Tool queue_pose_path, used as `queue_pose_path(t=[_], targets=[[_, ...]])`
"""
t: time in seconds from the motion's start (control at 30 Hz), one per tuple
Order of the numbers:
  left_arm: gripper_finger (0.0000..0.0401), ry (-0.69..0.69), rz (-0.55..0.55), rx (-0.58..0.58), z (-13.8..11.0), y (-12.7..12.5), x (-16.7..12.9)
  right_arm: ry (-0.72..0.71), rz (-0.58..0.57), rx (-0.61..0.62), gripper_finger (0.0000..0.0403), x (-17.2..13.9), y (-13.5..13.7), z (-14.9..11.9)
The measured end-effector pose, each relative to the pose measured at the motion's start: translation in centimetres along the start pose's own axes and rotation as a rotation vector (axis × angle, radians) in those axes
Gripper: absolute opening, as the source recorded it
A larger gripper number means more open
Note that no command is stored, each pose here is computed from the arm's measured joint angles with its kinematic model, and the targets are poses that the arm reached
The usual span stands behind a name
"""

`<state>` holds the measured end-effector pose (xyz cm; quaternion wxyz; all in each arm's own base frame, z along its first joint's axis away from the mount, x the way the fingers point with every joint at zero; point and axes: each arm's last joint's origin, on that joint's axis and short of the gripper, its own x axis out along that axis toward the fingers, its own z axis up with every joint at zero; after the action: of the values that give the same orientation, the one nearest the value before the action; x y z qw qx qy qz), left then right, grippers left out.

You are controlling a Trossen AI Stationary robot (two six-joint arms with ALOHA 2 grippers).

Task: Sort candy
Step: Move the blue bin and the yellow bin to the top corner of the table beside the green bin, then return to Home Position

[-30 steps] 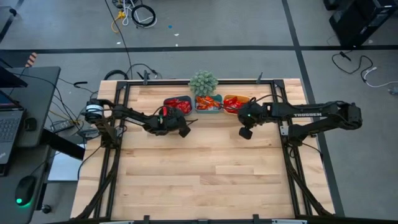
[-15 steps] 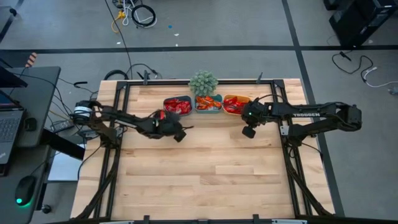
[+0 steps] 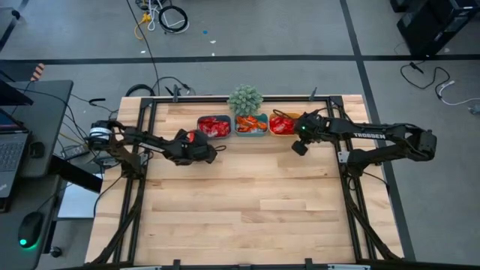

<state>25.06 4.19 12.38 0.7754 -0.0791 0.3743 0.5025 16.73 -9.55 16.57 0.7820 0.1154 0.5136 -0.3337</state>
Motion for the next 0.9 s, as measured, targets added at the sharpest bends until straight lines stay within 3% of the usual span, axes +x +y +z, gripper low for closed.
queue_pose_path(t=[0.23, 0.5, 0.67, 0.77, 0.9], targets=[[0.0, 0.0, 0.009, 0.017, 0.4, 0.6, -0.3, -0.029, 0.005, -0.009, 0.0, -0.2, 0.1, 0.2], [0.0, -0.117, -0.14, -0.029, 1.9, 1.4, -5.3, -0.16, 0.064, -0.067, 0.0, -2.6, 1.2, 0.2], [0.0, -0.239, -0.412, -0.016, 2.8, 1.1, -7.7, -0.415, 0.172, -0.157, 0.0, -3.7, 2.6, 0.3], [0.0, -0.363, -0.63, 0.001, 2.9, 0.9, -8.4, -0.535, 0.269, -0.194, 0.0, -3.4, 3.2, -0.5], [0.0, -0.529, -0.822, 0.021, 2.6, 1.5, -8.5, -0.653, 0.321, -0.212, 0.0, -2.6, 3.5, -2.1]])
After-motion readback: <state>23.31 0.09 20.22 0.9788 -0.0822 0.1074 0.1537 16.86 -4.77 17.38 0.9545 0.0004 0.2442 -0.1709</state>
